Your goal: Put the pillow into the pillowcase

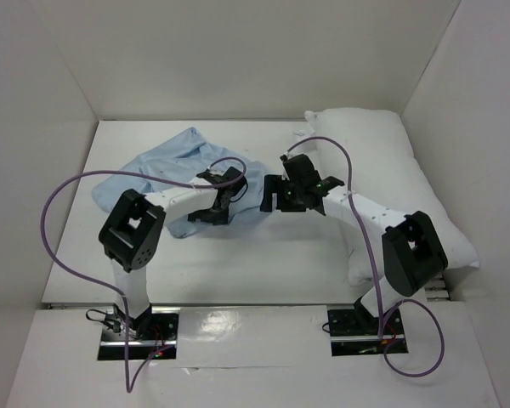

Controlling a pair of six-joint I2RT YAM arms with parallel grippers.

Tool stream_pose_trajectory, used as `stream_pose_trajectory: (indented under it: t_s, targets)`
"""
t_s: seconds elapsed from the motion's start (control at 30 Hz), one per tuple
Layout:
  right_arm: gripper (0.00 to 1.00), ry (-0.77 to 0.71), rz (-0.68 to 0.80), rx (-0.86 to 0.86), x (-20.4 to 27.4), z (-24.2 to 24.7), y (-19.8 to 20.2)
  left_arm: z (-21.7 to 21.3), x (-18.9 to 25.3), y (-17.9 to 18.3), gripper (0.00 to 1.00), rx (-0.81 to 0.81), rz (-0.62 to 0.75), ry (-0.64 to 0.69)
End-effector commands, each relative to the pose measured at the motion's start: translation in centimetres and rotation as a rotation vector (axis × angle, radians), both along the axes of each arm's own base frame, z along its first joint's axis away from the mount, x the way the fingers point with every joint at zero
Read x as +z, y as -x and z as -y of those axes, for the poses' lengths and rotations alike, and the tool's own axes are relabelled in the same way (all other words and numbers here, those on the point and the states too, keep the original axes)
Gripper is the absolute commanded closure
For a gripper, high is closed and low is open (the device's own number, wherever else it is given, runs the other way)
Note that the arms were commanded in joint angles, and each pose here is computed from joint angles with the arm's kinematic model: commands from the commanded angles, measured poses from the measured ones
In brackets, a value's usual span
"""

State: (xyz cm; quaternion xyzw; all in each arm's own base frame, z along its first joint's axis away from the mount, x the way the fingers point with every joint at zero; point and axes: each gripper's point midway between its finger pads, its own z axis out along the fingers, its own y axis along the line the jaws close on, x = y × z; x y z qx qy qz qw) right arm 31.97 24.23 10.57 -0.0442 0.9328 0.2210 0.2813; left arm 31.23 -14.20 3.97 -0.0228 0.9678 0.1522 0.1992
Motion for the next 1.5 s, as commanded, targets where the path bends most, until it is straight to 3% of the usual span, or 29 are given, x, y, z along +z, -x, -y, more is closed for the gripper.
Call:
stream_pose_trajectory:
  t_s: [0.0, 0.17, 0.27, 0.3, 0.37, 0.4, 0.67, 0.8, 1.03, 1.17, 1.3, 1.37, 1.43, 1.47]
  targets:
    - [0.15, -0.092, 0.059, 0.003, 2.6, -1.1, -0.2, -1.9, 0.2, -1.4, 0.23, 0.071, 0.047, -0.171]
    - [0.15, -0.092, 0.059, 0.003, 2.6, -1.1, -0.2, -2.9, 0.0, -0.7, 0.33, 0.115, 0.025, -0.229]
    - [0.15, -0.087, 0.063, 0.009, 2.6, -1.1, -0.2, -2.7, 2.1, -0.6, 0.52, 0.136, 0.068, -0.21]
    - [0.15, -0.087, 0.063, 0.009, 2.4, -1.2, -0.4, -2.7, 2.9, -0.6, 0.67, 0.137, 0.072, -0.206]
    - [0.15, -0.092, 0.057, 0.028, 2.0, -1.8, -0.1, -2.4, 4.6, -1.0, 0.83, 0.141, 0.103, -0.181]
    - [0.13, -0.079, 0.036, 0.027, 1.1, -1.7, 0.0, -2.3, 5.7, -1.2, 1.0, 0.135, 0.122, -0.166]
    - [0.11, -0.117, -0.037, 0.047, -1.7, -5.1, 1.2, -0.7, 13.2, -1.9, 1.0, 0.079, 0.222, 0.017]
    - [0.09, -0.169, -0.021, 0.051, -1.1, -7.2, 1.1, 0.4, 16.0, -2.3, 1.0, 0.048, 0.224, 0.18]
    - [0.09, -0.21, -0.051, -0.136, -3.9, -7.8, -1.6, 1.0, 20.9, -3.5, 1.0, -0.003, 0.284, 0.351]
    - [0.16, -0.222, -0.056, -0.206, -5.1, -8.9, -3.1, 1.0, 21.8, -3.9, 1.0, -0.017, 0.287, 0.396]
    - [0.38, -0.185, -0.035, -0.22, -5.4, -10.2, -4.1, 0.2, 23.6, -4.3, 1.0, -0.021, 0.318, 0.442]
    - [0.6, -0.172, -0.017, -0.246, -5.8, -10.1, -4.4, -0.2, 24.5, -4.5, 1.0, -0.022, 0.328, 0.467]
    - [1.0, -0.169, 0.023, -0.26, -5.0, -9.9, -5.0, -0.7, 26.2, -4.8, 1.0, -0.027, 0.364, 0.496]
    - [1.0, -0.158, 0.032, -0.259, -4.7, -9.6, -5.0, -1.1, 26.6, -5.0, 1.0, -0.031, 0.378, 0.492]
